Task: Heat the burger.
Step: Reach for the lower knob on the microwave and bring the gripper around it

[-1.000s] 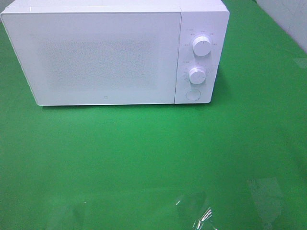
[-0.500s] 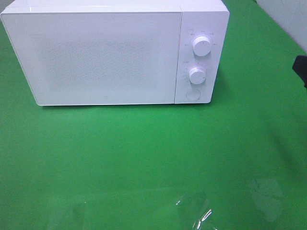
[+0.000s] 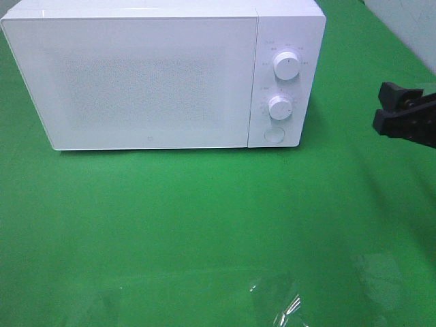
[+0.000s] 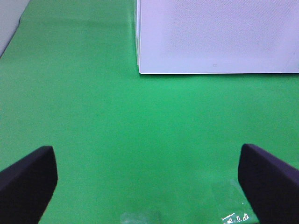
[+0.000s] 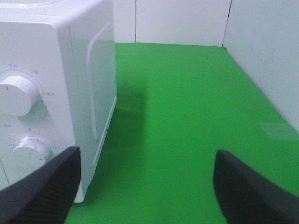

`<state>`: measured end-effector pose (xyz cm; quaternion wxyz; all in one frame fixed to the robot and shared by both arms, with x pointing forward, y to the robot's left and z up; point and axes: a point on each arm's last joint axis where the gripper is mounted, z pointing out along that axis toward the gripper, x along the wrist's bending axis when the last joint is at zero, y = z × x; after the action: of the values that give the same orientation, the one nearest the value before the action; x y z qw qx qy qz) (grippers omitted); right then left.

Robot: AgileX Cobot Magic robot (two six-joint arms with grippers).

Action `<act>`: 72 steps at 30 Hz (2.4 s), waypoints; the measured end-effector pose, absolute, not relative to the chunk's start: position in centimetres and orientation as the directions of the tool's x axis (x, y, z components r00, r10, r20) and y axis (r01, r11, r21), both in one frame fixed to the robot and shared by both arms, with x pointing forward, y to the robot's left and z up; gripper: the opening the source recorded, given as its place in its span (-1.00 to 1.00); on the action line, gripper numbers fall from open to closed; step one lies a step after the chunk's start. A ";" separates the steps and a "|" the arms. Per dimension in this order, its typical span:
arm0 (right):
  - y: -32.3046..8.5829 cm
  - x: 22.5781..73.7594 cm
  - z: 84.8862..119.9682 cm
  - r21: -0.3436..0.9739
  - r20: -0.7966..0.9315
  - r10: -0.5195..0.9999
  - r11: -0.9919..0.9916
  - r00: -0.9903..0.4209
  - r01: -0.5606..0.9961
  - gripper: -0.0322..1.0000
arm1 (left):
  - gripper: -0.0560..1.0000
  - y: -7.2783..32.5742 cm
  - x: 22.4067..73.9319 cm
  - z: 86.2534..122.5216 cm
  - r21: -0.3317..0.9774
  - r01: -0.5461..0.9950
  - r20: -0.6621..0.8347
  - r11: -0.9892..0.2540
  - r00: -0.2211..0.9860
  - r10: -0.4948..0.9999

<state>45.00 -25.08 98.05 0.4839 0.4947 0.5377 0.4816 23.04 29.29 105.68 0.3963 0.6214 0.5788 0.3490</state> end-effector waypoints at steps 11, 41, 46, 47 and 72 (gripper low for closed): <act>-21.0 44.3 96.0 0.998 -0.035 0.998 0.038 -0.058 0.050 0.53 | 0.94 29.3 23.0 105.7 0.896 0.443 -0.025 -0.016 0.086 0.996; -12.9 46.8 92.7 0.993 -0.037 0.996 0.046 -0.079 0.111 0.53 | 0.94 29.3 23.0 105.7 0.896 0.443 -0.025 -0.016 0.086 0.996; -12.7 48.4 92.5 0.994 -0.047 0.996 0.054 -0.075 0.095 0.53 | 0.94 29.3 23.0 105.7 0.896 0.443 -0.025 -0.016 0.086 0.996; -12.7 48.4 92.5 0.994 -0.047 0.996 0.054 -0.075 0.095 0.53 | 0.94 29.3 23.0 105.7 0.896 0.443 -0.025 -0.016 0.086 0.996; -11.4 54.6 89.6 0.995 -0.068 0.997 0.071 -0.044 0.068 0.53 | 0.94 29.3 23.0 105.7 0.896 0.443 -0.025 -0.016 0.086 0.996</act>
<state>54.57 -11.36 89.59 0.4888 0.4888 0.5447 0.4748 23.04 29.29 105.68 0.3963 0.6214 0.5788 0.3490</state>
